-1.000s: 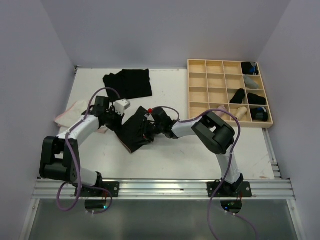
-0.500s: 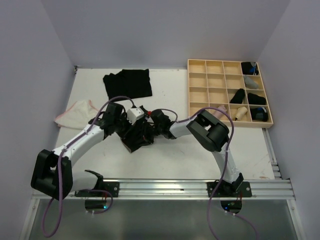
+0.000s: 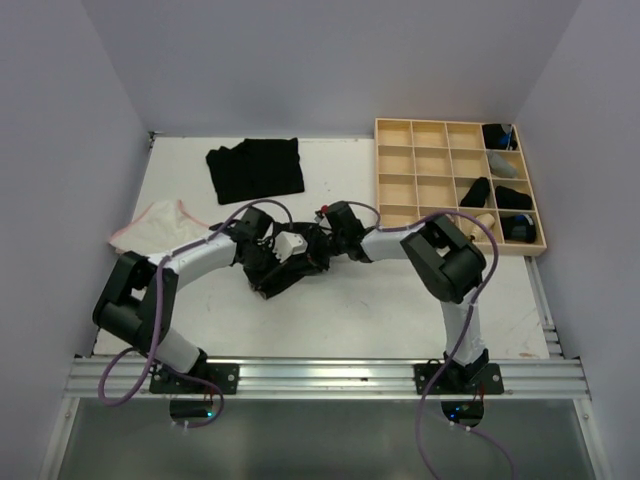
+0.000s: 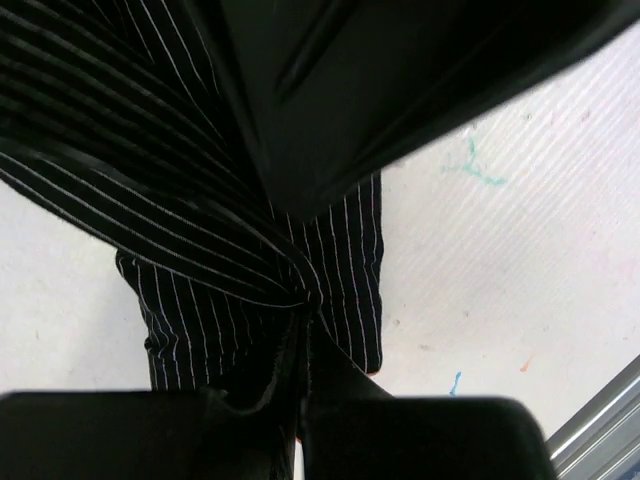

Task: Roll the underwear
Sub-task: Fold the underwear

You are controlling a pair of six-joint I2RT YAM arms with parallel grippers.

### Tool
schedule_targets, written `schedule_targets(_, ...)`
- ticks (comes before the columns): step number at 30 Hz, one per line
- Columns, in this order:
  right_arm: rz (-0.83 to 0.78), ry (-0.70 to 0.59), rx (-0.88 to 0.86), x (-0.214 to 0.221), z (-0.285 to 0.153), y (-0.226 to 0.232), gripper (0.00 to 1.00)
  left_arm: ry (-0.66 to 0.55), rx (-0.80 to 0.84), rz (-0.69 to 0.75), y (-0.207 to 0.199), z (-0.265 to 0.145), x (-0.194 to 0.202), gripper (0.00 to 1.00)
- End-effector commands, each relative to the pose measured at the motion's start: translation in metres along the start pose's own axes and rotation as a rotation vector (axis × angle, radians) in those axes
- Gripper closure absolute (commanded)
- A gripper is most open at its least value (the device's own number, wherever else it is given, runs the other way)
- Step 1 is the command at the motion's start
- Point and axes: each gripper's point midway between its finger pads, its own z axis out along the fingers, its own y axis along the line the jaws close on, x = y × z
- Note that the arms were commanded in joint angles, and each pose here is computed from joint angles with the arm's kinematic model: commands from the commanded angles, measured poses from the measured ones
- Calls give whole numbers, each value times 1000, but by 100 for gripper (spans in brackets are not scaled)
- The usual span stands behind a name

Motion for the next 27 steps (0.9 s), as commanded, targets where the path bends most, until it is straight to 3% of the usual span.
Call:
schedule_targets(1, -59, -15, 49, 0, -38, 5, 74, 37, 33, -31, -3, 6, 1, 100)
schedule_targets(6, -48, -2, 57, 8, -40, -8, 75, -5, 2, -50, 4, 3, -12, 100)
schedule_targets(13, -83, -11, 104, -9, -11, -32, 75, -18, 0, -72, 4, -2, -20, 100)
schedule_targets(17, -73, 9, 137, -12, 2, -52, 75, -84, -31, -70, 7, -19, -40, 100)
schedule_targets(27, -82, 18, 131, -6, -2, -52, 76, -148, -13, -92, 3, -27, -63, 100)
